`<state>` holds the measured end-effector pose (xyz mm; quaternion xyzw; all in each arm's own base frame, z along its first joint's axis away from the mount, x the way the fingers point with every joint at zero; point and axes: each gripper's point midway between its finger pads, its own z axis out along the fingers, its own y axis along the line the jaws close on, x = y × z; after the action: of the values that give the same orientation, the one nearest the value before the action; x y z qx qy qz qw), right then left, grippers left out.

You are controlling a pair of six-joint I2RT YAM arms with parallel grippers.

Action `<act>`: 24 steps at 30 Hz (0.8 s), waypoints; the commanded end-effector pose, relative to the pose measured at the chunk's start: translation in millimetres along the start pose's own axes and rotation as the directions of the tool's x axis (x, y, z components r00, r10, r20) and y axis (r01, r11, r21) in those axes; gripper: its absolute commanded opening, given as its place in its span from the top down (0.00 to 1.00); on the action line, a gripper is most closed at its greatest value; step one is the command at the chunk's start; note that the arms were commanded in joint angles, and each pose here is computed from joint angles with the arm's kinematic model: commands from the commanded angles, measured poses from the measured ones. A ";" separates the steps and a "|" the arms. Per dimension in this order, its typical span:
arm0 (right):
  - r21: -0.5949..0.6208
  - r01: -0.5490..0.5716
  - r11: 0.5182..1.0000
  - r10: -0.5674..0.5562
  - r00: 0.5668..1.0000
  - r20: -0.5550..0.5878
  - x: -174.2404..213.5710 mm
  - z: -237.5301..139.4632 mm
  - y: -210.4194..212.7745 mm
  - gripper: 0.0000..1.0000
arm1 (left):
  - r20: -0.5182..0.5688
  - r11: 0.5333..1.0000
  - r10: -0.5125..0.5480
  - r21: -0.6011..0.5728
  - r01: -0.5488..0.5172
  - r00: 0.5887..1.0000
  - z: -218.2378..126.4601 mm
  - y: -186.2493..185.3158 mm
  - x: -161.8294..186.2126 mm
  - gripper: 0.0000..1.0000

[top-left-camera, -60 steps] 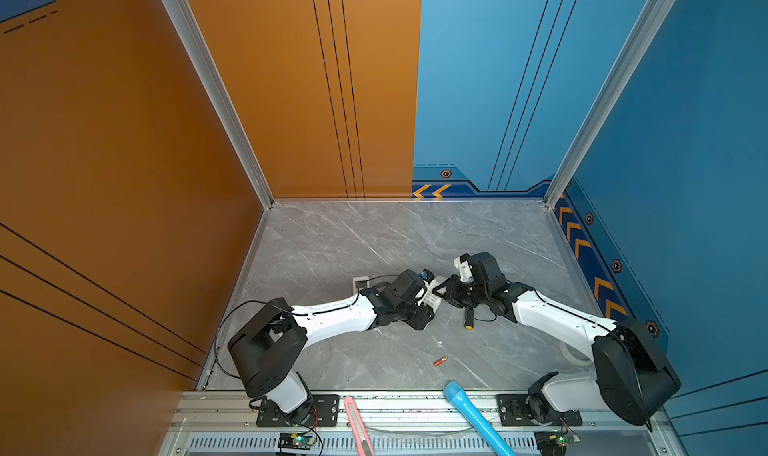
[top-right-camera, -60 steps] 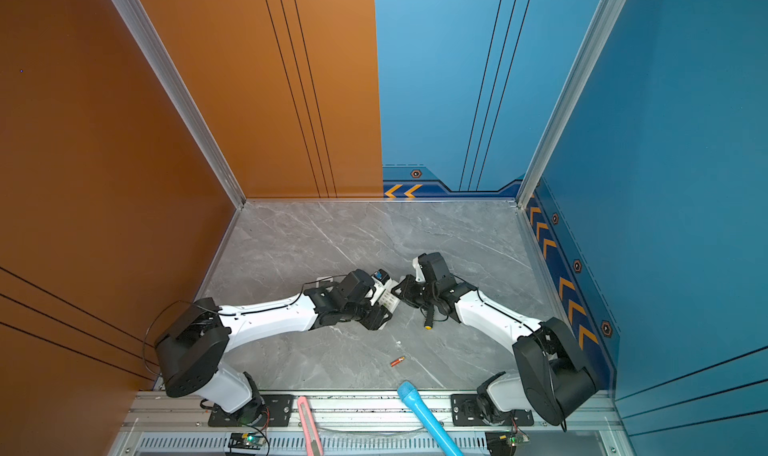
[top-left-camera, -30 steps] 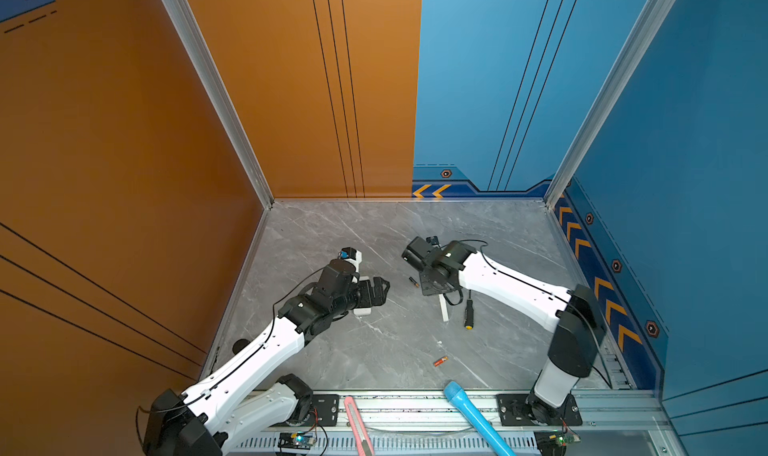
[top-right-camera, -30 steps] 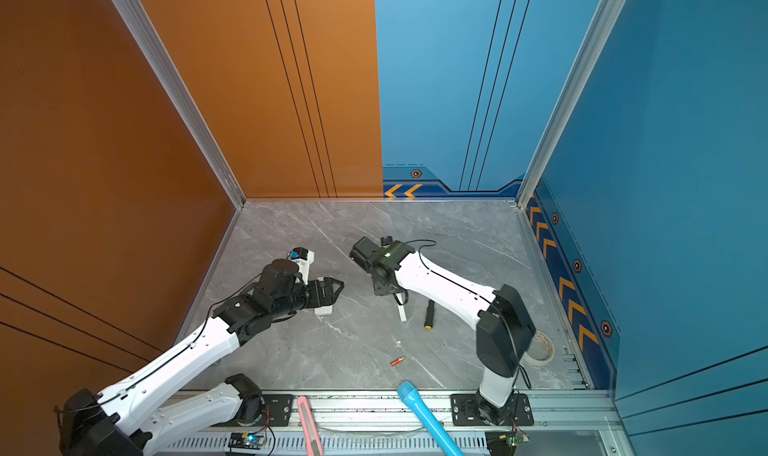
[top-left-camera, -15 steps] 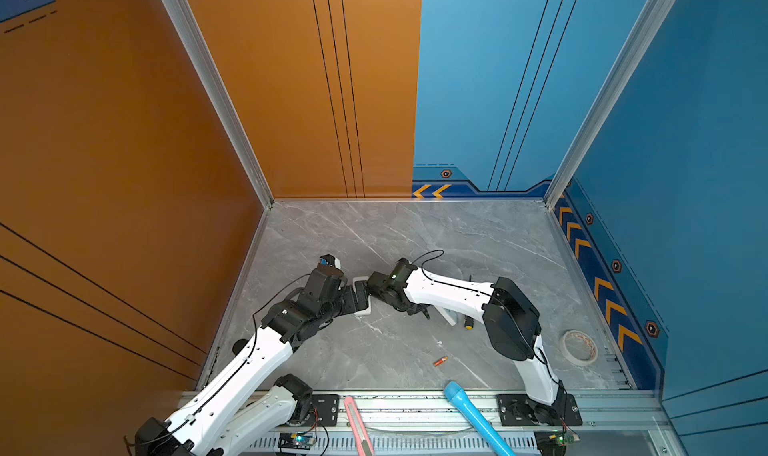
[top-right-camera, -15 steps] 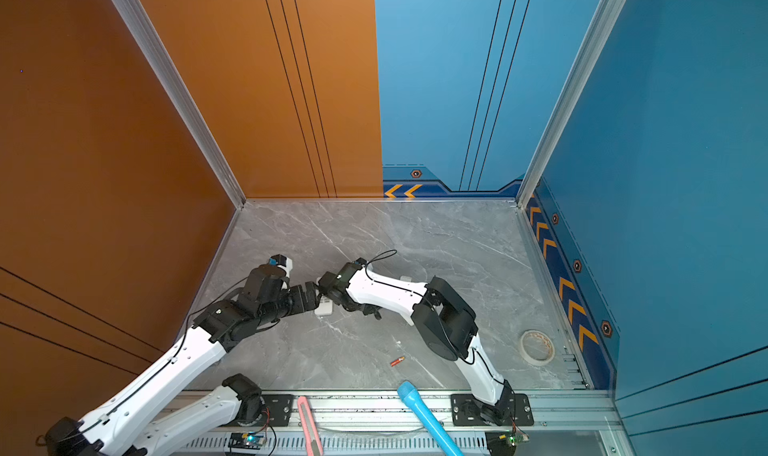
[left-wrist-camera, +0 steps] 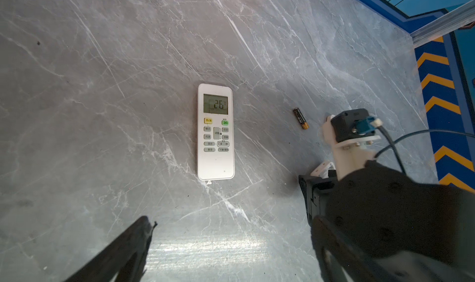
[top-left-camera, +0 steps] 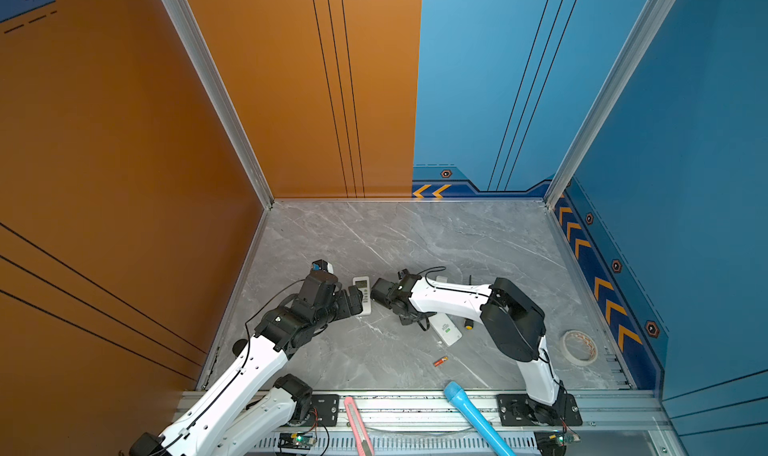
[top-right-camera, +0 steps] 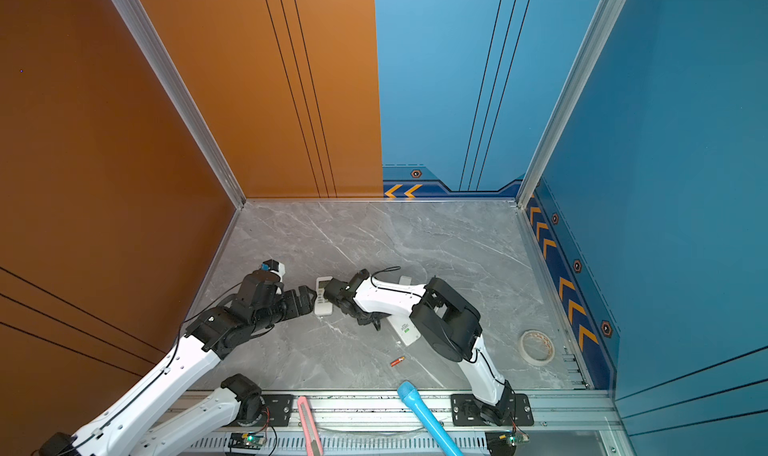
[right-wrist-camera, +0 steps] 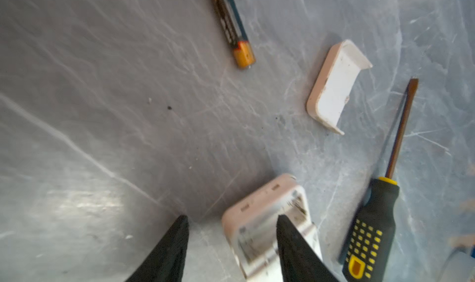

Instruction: Unload the batteries from the remote control

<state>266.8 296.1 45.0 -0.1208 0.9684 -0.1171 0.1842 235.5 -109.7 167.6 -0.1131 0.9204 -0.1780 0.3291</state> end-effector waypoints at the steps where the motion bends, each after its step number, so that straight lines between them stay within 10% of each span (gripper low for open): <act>1: -0.185 -0.084 0.979 0.103 0.990 0.094 -27.9 -45.5 10.9 0.33 | -0.013 0.999 -0.023 -0.044 0.022 1.000 2.8 11.9 4.9 0.02; 18: -0.482 -0.117 0.868 0.208 0.968 0.141 29.6 -96.8 -54.8 0.02 | -0.353 0.973 -0.014 -0.220 -0.069 0.935 62.2 28.1 37.0 0.02; 24: -0.383 -0.243 0.891 0.288 0.955 0.066 38.2 -77.1 -95.8 0.00 | -0.419 0.946 0.077 -0.255 -0.199 0.905 91.6 26.4 32.9 0.02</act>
<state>218.5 225.9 124.7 -0.0564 0.9667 0.1105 0.2237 258.0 -119.6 73.6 -0.0927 0.9860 -0.0664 0.1220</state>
